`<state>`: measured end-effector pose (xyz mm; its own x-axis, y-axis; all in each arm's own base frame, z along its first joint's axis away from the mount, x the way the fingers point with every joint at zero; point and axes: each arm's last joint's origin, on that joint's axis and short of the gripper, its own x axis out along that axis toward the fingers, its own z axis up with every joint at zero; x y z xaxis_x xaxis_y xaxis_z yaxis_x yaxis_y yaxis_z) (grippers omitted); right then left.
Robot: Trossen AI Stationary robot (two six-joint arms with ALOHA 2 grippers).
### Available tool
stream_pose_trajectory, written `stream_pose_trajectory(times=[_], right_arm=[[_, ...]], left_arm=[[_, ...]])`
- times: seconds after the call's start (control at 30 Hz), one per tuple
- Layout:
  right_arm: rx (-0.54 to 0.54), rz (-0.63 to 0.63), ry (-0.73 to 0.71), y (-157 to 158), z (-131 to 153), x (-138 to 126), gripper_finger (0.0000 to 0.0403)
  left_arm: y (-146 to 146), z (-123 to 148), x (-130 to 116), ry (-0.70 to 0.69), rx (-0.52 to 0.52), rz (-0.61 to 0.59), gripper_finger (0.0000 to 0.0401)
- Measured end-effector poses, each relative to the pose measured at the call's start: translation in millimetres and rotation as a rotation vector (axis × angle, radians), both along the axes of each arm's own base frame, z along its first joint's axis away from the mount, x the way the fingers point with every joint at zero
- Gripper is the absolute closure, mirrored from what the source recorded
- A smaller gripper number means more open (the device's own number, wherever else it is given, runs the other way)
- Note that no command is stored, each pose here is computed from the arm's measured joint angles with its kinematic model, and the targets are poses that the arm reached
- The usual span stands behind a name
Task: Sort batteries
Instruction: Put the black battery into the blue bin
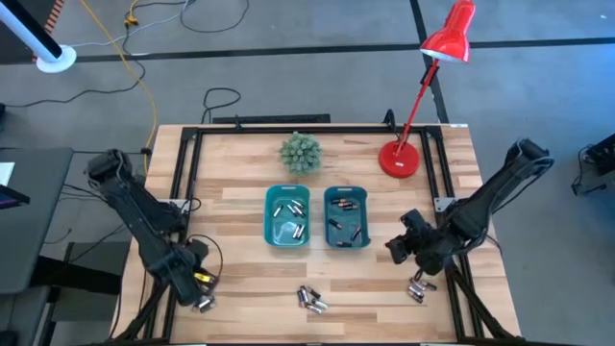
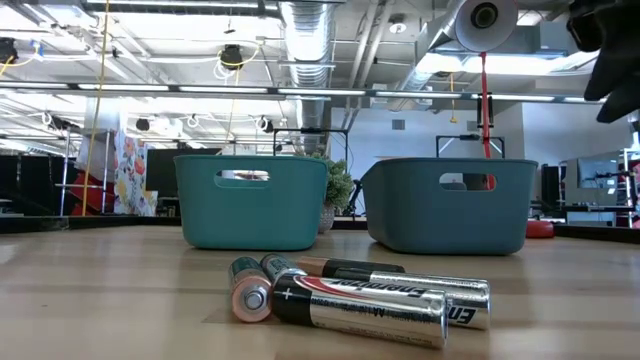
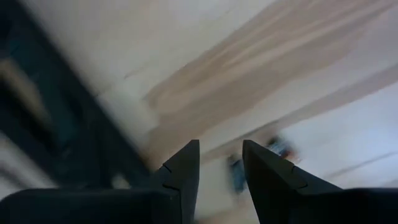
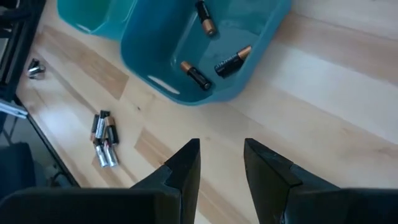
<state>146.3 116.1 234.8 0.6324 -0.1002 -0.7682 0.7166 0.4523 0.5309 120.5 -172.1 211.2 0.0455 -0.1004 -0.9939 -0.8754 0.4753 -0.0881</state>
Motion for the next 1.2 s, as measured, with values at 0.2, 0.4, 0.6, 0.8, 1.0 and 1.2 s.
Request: stream_pose_trajectory(times=[0.2,0.4,0.6,0.8,1.0,1.2], right_arm=[[-0.007,-0.004,0.004,16.7,-18.5,21.0,0.0262],[0.007,0.012,-0.007,36.2,-38.2,37.0,0.0262],[0.02,0.013,-0.019,46.0,-51.1,47.4,0.0262],[0.022,0.014,-0.017,48.3,-55.1,49.8,0.0262],[0.022,0.014,-0.017,48.2,-55.0,49.7,0.0262],[0.023,0.015,-0.016,48.2,-54.8,49.6,0.0262]], left_arm=[[-3.4,-22.9,-1.9,0.035,-0.143,-0.057,0.0285],[-3.9,-43.6,-4.5,0.087,-0.213,-0.087,0.0285],[-6.9,-48.4,-3.2,0.075,-0.276,-0.112,0.0285],[-15.1,-58.5,3.8,0.091,-0.304,-0.109,0.0285],[-16.9,-73.6,10.1,0.154,-0.294,-0.128,0.0285],[-15.2,-75.4,12.6,0.162,-0.288,-0.112,0.0285]])
